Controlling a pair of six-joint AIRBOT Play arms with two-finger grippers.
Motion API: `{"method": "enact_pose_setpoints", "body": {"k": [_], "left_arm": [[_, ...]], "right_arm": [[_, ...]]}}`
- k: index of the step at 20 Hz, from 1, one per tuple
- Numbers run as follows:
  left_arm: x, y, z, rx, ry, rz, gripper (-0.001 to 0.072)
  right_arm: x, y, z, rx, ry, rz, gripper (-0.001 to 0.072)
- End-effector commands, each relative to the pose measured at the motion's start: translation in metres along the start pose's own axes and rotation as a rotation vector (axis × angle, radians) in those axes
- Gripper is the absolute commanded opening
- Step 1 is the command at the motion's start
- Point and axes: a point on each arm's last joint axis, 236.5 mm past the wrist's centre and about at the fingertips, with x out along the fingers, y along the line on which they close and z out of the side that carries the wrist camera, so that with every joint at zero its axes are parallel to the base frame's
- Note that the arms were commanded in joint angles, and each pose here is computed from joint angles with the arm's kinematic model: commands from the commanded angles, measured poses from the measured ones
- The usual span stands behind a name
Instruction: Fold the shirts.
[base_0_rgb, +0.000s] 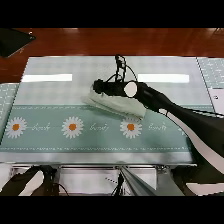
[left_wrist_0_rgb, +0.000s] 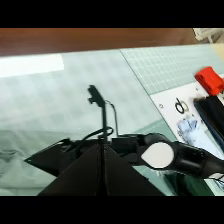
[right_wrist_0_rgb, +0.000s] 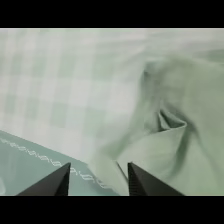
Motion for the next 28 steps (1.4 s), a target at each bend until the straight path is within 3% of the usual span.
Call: {"method": "enact_pose_setpoints", "body": {"k": [1, 4, 7, 9, 11, 12, 13, 15, 18, 25, 26, 28], "left_arm": [[0.004, 0.003, -0.012, -0.003, 0.046, 0.003, 0.0024], [0.009, 0.034, -0.023, -0.004, 0.096, 0.093, 0.0025], [0.010, 0.062, -0.032, 0.003, 0.145, 0.180, 0.0025], [0.009, 0.071, -0.036, 0.003, 0.164, 0.210, 0.0028], [0.009, 0.073, -0.038, 0.003, 0.173, 0.214, 0.0058], [0.009, 0.072, -0.040, 0.002, 0.184, 0.210, 0.0058], [0.008, 0.071, -0.043, 0.001, 0.192, 0.208, 0.0058], [0.008, 0.072, -0.045, 0.002, 0.202, 0.212, 0.0058], [0.007, 0.069, -0.052, -0.003, 0.235, 0.200, 0.0058], [0.005, 0.064, -0.064, -0.039, 0.283, 0.186, 0.0058], [0.005, 0.064, -0.064, -0.052, 0.281, 0.187, 0.0058], [0.005, 0.064, -0.064, -0.051, 0.281, 0.187, 0.0058]], "right_arm": [[-0.003, 0.005, -0.003, -0.088, 0.012, 0.009, 0.0440], [-0.065, -0.052, 0.011, -0.273, 0.162, -0.171, 0.0440], [-0.187, -0.181, 0.034, -0.429, 0.373, -0.655, 0.0435], [-0.267, -0.250, 0.040, -0.361, 0.490, -0.889, 0.0431], [-0.297, -0.285, 0.015, -0.122, 0.519, -0.847, 0.0432], [-0.291, -0.290, -0.004, 0.032, 0.496, -0.742, 0.0451], [-0.276, -0.287, -0.018, 0.171, 0.459, -0.618, 0.0534], [-0.237, -0.269, -0.034, 0.358, 0.362, -0.358, 0.0552], [-0.190, -0.251, -0.036, 0.480, 0.205, -0.202, 0.0553], [-0.117, -0.222, -0.031, 0.450, -0.010, -0.255, 0.0542], [-0.109, -0.218, -0.034, 0.466, -0.016, -0.251, 0.0507], [-0.106, -0.212, -0.038, 0.458, -0.002, -0.241, 0.0125]]}}
